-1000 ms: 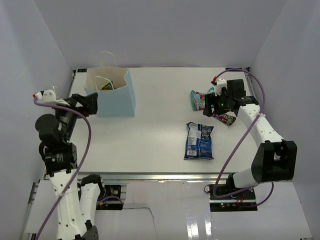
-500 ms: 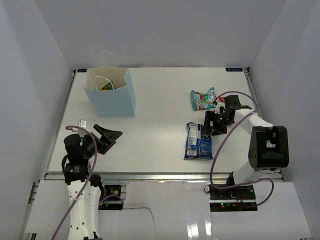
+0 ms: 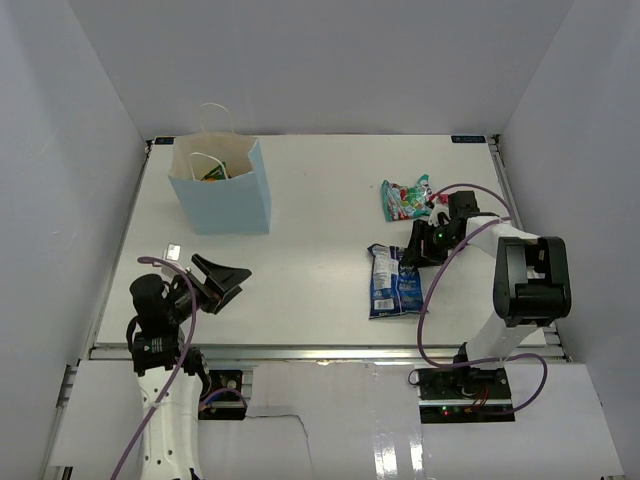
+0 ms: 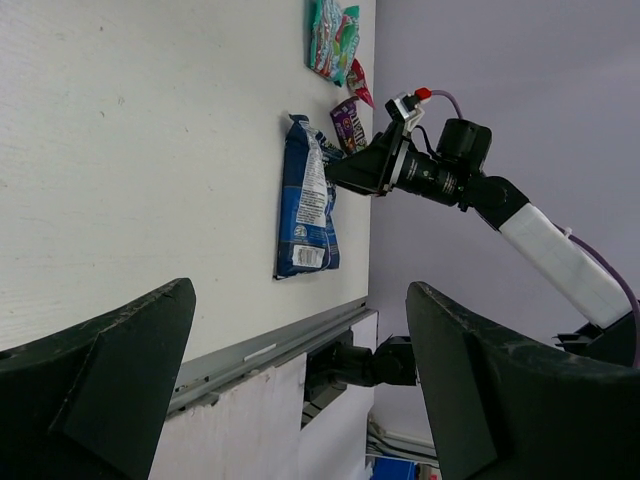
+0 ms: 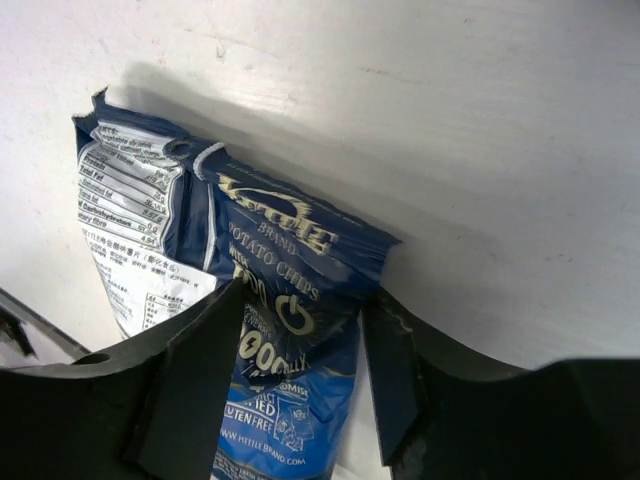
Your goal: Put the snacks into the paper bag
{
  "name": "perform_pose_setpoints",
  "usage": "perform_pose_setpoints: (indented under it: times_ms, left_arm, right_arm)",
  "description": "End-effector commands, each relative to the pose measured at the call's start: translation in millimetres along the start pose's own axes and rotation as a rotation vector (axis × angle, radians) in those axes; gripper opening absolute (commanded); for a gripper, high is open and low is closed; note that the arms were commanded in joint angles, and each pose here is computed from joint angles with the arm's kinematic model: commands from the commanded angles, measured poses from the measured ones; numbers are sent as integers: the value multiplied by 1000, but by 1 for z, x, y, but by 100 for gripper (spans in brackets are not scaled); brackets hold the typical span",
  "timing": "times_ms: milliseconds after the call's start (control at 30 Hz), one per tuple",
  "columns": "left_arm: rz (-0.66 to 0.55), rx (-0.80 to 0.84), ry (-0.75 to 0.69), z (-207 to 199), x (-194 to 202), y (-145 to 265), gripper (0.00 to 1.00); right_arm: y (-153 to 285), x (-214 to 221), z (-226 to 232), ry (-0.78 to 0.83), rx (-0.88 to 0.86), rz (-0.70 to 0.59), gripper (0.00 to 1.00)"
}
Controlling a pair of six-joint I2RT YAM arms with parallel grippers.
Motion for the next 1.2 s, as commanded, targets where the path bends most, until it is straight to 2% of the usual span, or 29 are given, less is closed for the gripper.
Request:
perform_pose_setpoints:
  times_ms: [0,100,200,233,300,400,500,700,867,900,967,1000,1167]
  left_arm:
    - [24,17,19,3,4,0,96]
    - [25,16,17,4,4,0,96]
    - [27,10,22,6,4,-1,96]
    - [28,8,24,6,4,-2,96]
    - [30,6,26,8,5,-2,96]
    - [31,2,31,10,5,-3,96]
    - [28,-3,31,11,5,-3,96]
    - [12,5,7,6,1,-3,96]
    - [3,12,-5,4,-1,-3,96]
    - [3,12,-5,4,-1,-3,96]
    - [1,16,-8,3,-1,-3,96]
    - [1,18,-10,2,-1,-3,96]
    - [2,23,-16,0,-2,-2,96]
  right_arm:
    - [-16,3,-15,7,1,-21,55]
    - [-18,4,-18,23,-13,-43,42]
    - [-21,8,-17,37,-48,-48,26]
    - [-16,5,-22,26,-62,-76,16]
    - [-12,4,-22,49,-90,-97,8]
    - [1,-2,-13,96,-201,-144,8]
    - [29,-14,13,295,-377,-254,8]
    - [78,-47,55,498,-526,-422,8]
    - [109,-72,95,634,-578,-534,8]
    - [111,-74,116,709,-595,-552,8]
    - [119,-78,142,736,-636,-572,8]
    - [131,-88,157,791,-625,-642,8]
    - [157,-107,237,902,-684,-777,8]
Point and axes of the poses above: each gripper's point midway between its finger pads, its own y axis back along the fingers, its own z axis along the line the jaws close on, x = y × z, the point moved 8 cm from there along y, back along the fingers, and after that the axes turned 2 degrees about y, right-handed, at the moved point
